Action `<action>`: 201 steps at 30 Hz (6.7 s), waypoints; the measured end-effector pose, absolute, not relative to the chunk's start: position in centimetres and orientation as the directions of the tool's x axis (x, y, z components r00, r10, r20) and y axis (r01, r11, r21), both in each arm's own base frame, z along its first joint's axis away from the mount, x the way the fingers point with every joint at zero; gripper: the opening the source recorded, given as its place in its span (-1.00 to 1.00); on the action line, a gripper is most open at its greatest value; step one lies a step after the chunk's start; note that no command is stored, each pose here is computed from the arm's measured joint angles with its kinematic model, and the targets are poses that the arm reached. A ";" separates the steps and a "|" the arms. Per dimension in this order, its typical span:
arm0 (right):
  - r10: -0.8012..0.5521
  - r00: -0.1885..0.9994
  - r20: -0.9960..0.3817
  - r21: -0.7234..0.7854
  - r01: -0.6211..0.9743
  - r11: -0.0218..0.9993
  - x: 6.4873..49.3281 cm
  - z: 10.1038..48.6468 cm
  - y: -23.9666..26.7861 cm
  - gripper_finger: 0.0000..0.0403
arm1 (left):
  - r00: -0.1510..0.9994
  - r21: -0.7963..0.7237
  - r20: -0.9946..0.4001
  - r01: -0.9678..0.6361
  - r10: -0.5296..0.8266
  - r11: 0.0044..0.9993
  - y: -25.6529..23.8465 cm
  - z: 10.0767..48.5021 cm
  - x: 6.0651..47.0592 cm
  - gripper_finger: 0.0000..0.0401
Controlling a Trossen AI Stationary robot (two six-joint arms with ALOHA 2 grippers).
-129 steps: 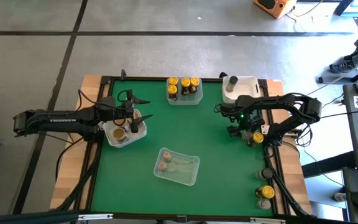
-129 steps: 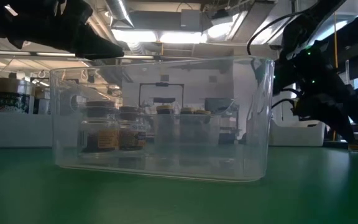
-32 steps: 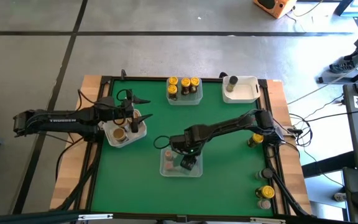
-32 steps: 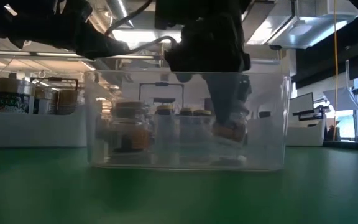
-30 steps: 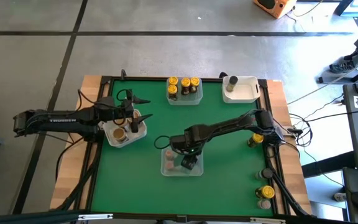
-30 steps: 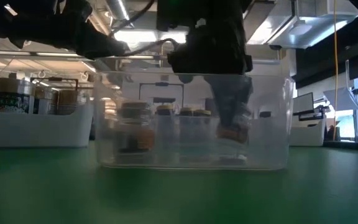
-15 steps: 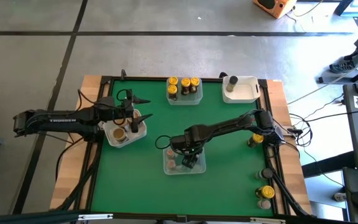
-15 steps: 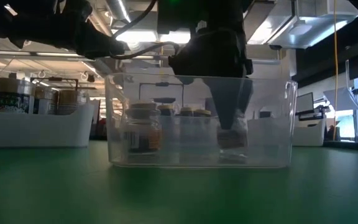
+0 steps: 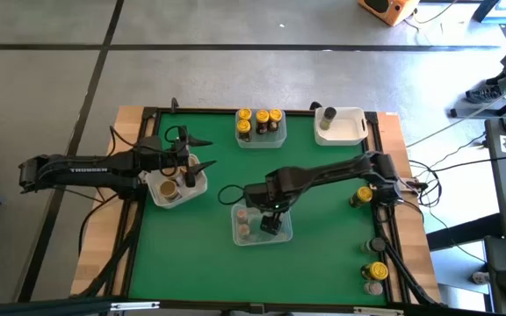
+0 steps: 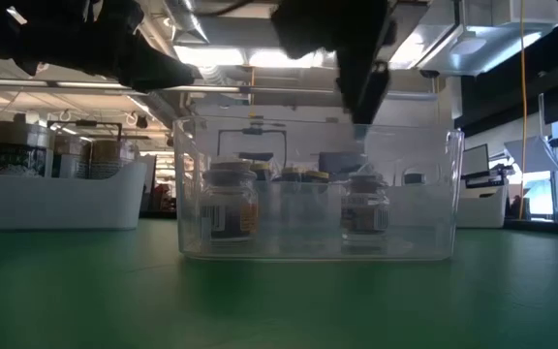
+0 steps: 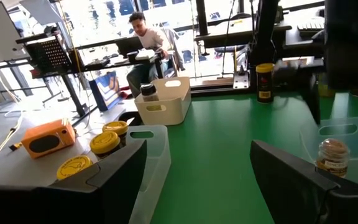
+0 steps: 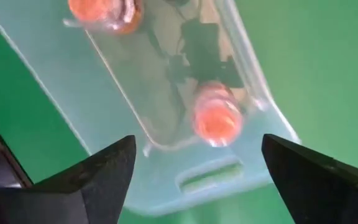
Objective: Sort spices by type
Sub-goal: Put the yellow spice bottle into the top transparent bin
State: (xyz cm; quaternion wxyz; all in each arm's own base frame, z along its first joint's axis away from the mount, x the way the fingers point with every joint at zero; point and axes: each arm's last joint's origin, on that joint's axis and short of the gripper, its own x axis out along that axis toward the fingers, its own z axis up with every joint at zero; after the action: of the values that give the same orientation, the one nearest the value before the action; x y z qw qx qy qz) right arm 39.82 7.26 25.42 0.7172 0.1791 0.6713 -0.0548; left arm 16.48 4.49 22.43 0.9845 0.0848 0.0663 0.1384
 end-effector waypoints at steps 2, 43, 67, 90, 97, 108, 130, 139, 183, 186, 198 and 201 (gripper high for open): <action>0.128 0.081 -0.988 0.148 0.327 0.933 38.9 26.7 7.0 0.73 | 0.953 0.184 -0.108 -0.262 0.284 0.948 4.5 22.4 16.5 0.42; -0.186 0.013 -0.983 -0.085 0.854 0.513 14.0 29.5 1.6 0.73 | 0.953 0.182 -0.103 -0.263 0.284 0.948 4.5 22.5 16.5 0.42; 0.003 -0.178 -0.984 -0.148 0.830 0.538 13.0 23.2 2.1 0.73 | 0.953 0.183 -0.103 -0.263 0.284 0.947 4.5 22.5 16.5 0.42; -0.020 -0.004 -1.000 -0.014 0.813 0.582 17.3 23.8 2.5 0.19 | 0.953 0.183 -0.103 -0.263 0.284 0.947 4.5 22.5 16.5 0.42; -0.196 0.213 -0.957 0.040 0.767 0.640 19.3 28.0 1.7 0.18 | 0.953 0.183 -0.103 -0.263 0.285 0.947 4.5 22.5 16.5 0.42; -0.325 0.489 -0.809 0.086 0.647 0.758 24.5 32.0 -1.9 0.18 | 0.953 0.183 -0.102 -0.263 0.285 0.947 4.5 22.5 16.5 0.42; -0.453 0.379 -0.807 -0.164 0.593 0.788 33.7 32.6 -13.7 0.18 | 0.953 0.186 -0.103 -0.263 0.285 0.947 4.5 22.5 16.5 0.42; -0.429 0.291 -0.855 -0.199 0.578 0.791 34.6 29.5 -16.2 0.18 | 0.953 0.186 -0.103 -0.263 0.285 0.947 4.5 22.5 16.5 0.42; -0.370 0.173 -0.913 -0.227 0.538 0.812 36.7 24.6 -16.3 0.19 | 0.952 0.191 -0.108 -0.262 0.285 0.946 4.5 22.4 16.5 0.42; -0.364 0.148 -0.920 -0.232 0.542 0.808 36.7 23.8 -16.8 0.24 | 0.952 0.191 -0.110 -0.261 0.285 0.946 4.5 22.4 16.5 0.42; -0.362 0.148 -0.920 -0.224 0.560 0.798 37.0 23.4 -16.8 0.42 | 0.952 0.192 -0.111 -0.261 0.285 0.946 4.5 22.4 16.5 0.42; -0.367 0.161 -0.916 -0.221 0.563 0.797 37.1 23.5 -16.8 0.49 | 0.952 0.192 -0.112 -0.261 0.285 0.946 4.5 22.4 16.5 0.42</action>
State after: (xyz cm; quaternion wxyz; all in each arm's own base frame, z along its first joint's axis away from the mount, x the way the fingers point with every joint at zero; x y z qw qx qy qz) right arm 37.09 -16.83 23.48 0.7570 0.0856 0.5704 -0.3072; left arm 16.48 4.51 22.39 0.9840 0.0879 0.0691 0.1386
